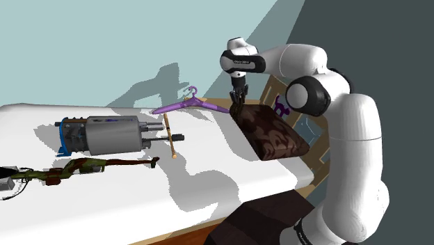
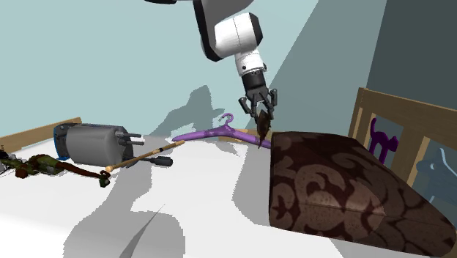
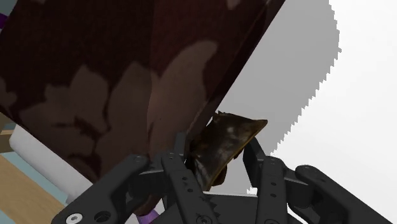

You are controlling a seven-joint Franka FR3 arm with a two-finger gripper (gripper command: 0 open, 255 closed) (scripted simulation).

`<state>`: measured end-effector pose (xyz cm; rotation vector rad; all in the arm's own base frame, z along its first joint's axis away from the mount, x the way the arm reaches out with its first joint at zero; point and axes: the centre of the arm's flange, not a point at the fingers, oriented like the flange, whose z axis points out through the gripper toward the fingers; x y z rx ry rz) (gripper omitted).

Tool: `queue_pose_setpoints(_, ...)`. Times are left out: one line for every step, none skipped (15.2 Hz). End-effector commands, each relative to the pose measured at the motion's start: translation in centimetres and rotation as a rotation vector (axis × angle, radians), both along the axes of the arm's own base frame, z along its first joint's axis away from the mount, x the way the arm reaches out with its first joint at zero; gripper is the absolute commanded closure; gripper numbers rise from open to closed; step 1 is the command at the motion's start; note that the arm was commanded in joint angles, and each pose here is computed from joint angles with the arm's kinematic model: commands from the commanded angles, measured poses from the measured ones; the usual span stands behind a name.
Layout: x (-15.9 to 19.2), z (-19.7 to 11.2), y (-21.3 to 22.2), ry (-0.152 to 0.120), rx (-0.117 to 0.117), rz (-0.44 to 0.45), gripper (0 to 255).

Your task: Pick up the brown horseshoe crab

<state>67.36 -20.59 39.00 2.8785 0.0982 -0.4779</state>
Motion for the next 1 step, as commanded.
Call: queue_pose_setpoints(-0.05, 0.34, -0.06, 0.0, 0.0, 0.0, 255)
